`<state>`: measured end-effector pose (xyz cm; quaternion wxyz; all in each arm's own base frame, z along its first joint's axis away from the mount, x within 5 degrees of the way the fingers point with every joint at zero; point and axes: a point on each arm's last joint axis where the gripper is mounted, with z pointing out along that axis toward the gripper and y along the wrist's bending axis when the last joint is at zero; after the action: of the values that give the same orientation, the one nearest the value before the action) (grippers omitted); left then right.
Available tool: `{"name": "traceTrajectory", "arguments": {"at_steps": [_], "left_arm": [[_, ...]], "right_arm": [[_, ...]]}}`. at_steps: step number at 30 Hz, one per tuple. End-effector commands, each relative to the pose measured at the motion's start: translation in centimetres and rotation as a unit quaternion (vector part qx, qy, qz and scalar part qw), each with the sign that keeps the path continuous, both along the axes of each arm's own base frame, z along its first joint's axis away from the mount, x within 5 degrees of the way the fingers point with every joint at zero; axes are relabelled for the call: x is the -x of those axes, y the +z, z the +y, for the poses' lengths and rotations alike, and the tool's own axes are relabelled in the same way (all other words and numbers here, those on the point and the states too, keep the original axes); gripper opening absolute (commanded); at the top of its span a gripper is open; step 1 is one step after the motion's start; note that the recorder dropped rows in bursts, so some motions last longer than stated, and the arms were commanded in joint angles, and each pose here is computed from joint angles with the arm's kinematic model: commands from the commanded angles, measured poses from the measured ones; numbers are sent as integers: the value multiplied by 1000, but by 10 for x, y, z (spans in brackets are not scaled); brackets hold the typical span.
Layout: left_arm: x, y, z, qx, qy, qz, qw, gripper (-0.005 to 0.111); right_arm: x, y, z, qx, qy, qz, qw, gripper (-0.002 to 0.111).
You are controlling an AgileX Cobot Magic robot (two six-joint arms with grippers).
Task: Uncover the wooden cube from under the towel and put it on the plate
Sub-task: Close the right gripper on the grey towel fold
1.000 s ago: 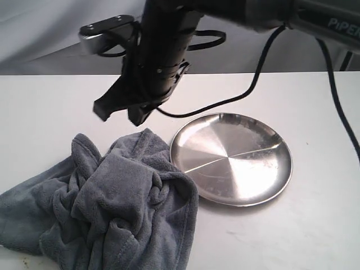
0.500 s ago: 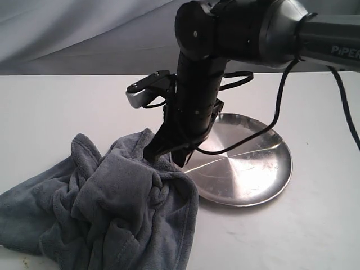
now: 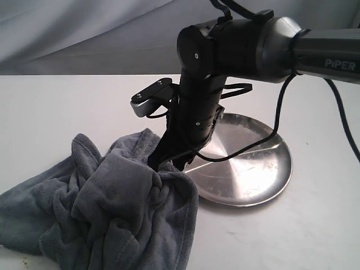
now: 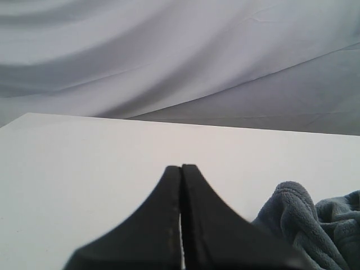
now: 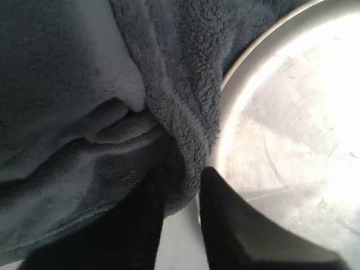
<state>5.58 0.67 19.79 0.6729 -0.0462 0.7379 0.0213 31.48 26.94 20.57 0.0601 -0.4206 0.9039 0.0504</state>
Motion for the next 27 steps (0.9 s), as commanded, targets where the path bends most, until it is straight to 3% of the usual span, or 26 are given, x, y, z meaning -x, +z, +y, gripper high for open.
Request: {"name": "traceTrajectory", "arguments": {"at_steps": [1,6,15,27], "left_arm": [[0,-1,0,1,0,-1,1000,0],[0,-1,0,1,0,-1,1000,0],[0,-1,0,1,0,-1,1000,0],[0,-1,0,1,0,-1,1000,0]], "right_arm": [[-7,-18,0,13,-20,6,1000,44],[-9,-28,1,19,-28,11,999,55],[-10,-43,2,35,-25,23,999,53],[-10,-46,2,37,-25,27,999,8]]}}
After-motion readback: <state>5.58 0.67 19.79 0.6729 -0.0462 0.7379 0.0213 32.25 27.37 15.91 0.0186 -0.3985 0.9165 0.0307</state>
